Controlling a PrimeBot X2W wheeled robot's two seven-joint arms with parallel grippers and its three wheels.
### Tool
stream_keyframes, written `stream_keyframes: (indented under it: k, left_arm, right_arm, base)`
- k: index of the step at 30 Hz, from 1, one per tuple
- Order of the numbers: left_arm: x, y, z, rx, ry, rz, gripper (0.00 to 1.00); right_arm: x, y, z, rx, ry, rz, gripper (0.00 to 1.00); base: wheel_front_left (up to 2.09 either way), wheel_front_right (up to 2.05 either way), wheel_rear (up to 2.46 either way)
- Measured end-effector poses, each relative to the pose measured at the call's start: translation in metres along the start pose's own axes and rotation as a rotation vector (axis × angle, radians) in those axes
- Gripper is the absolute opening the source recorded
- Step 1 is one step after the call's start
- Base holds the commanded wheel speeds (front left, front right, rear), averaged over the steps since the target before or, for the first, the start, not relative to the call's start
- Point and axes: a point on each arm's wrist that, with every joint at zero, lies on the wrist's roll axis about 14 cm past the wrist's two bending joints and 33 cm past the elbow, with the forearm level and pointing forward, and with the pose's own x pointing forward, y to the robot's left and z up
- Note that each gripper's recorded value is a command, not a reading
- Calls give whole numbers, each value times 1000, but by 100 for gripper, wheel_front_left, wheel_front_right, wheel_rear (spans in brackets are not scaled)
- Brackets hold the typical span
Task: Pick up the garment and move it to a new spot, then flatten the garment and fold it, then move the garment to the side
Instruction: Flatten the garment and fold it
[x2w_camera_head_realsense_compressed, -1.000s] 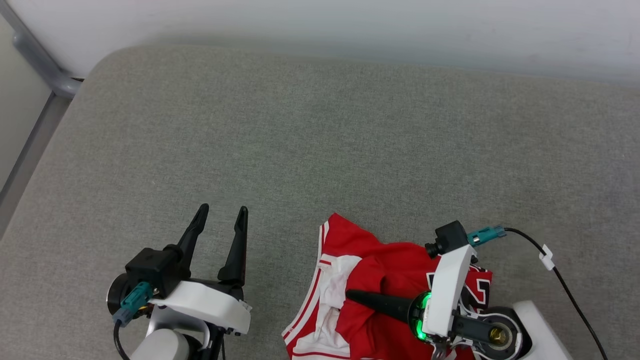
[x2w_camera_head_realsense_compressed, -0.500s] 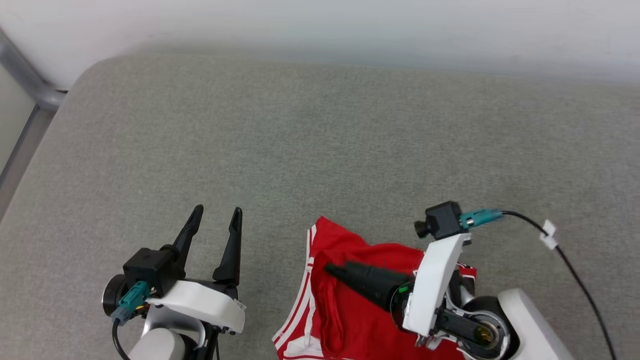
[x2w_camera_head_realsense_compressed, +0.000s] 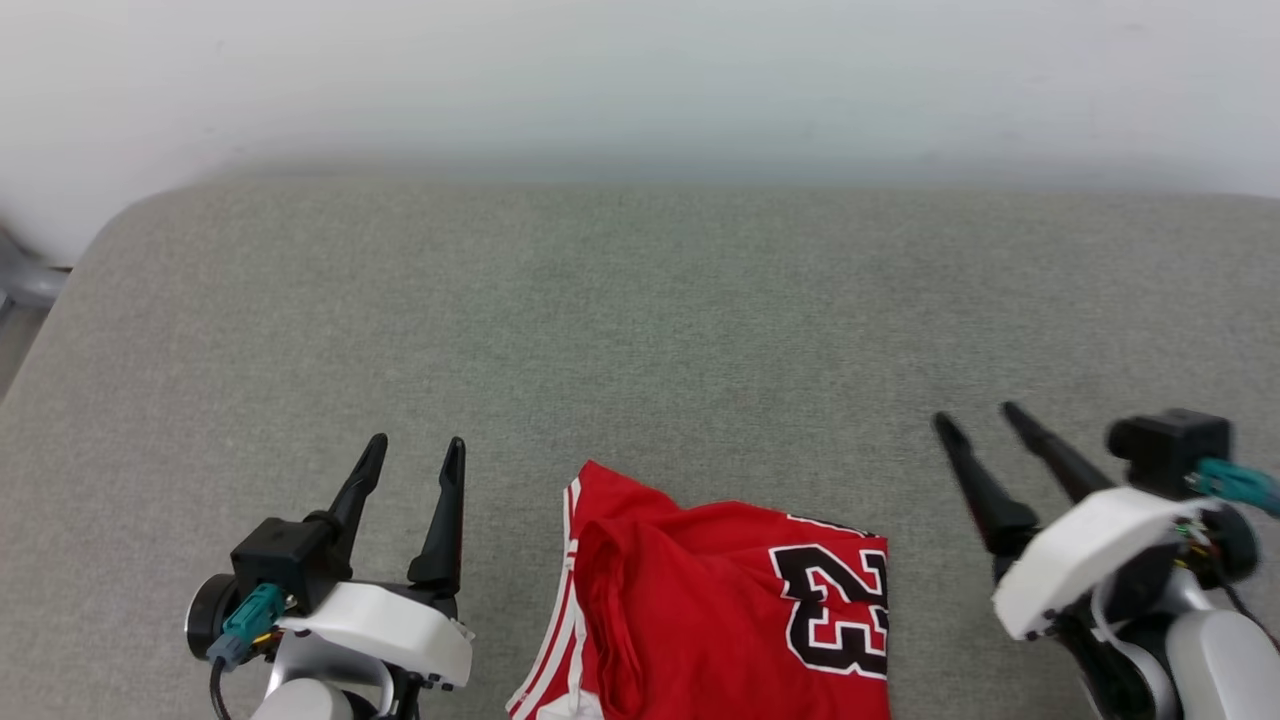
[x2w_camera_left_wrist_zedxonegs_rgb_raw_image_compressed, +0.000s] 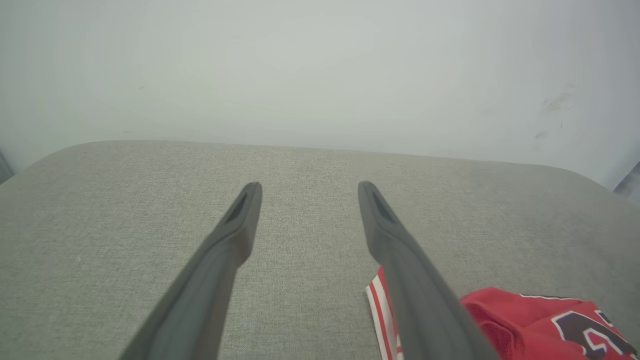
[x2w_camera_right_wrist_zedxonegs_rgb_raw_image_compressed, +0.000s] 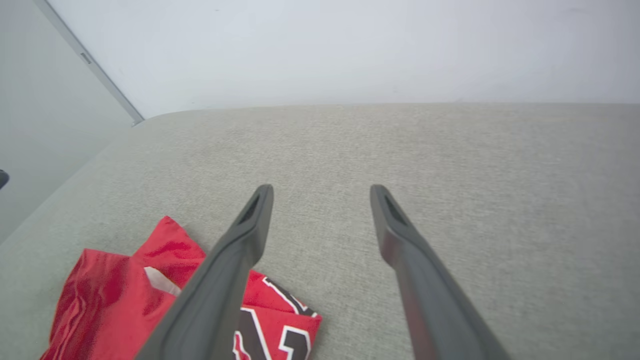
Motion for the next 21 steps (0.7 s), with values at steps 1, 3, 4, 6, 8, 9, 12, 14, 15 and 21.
stream_keyframes:
  k: [1, 3, 4, 6, 8, 9, 12, 14, 15, 21]
  left_arm:
    - [0, -2, 1, -2, -2, -4, 100]
    - [-1, -2, 4, 1, -11, -4, 100]
    - [-2, -2, 6, 2, -16, -3, 100]
    - [-4, -2, 9, 4, -24, 0, 100]
    - [-7, -4, 12, 5, -32, -2, 100]
    - [-9, -4, 12, 8, -34, 2, 100]
    - [-14, -5, 18, 24, -49, 3, 100]
    - [-18, -6, 19, 39, -54, 2, 100]
    - [-21, -6, 20, 44, -55, 3, 100]
    - [-33, -3, 13, 69, -28, 17, 100]
  right_arm:
    - [-6, -10, 5, -26, -31, -38, 100]
    - [-17, -23, 16, -59, -98, -95, 100]
    - [-23, -27, 23, -78, -137, -117, 100]
    - [-34, -33, 36, -118, -206, -153, 100]
    - [-45, -35, 43, -144, -259, -180, 100]
    - [-50, -34, 44, -150, -272, -188, 100]
    - [-64, -31, 45, -159, -306, -205, 100]
    - [-73, -31, 40, -158, -298, -221, 100]
    - [-77, -32, 35, -160, -289, -228, 100]
    - [-91, -24, 23, -157, -253, -231, 100]
  base:
    - [0, 0, 0]
    - [0, 0, 0]
    - [0, 0, 0]
    - [0, 0, 0]
    - [0, 0, 0]
    - [0, 0, 0]
    - [0, 0, 0]
    - [0, 0, 0]
    - [0, 0, 0]
    - [0, 0, 0]
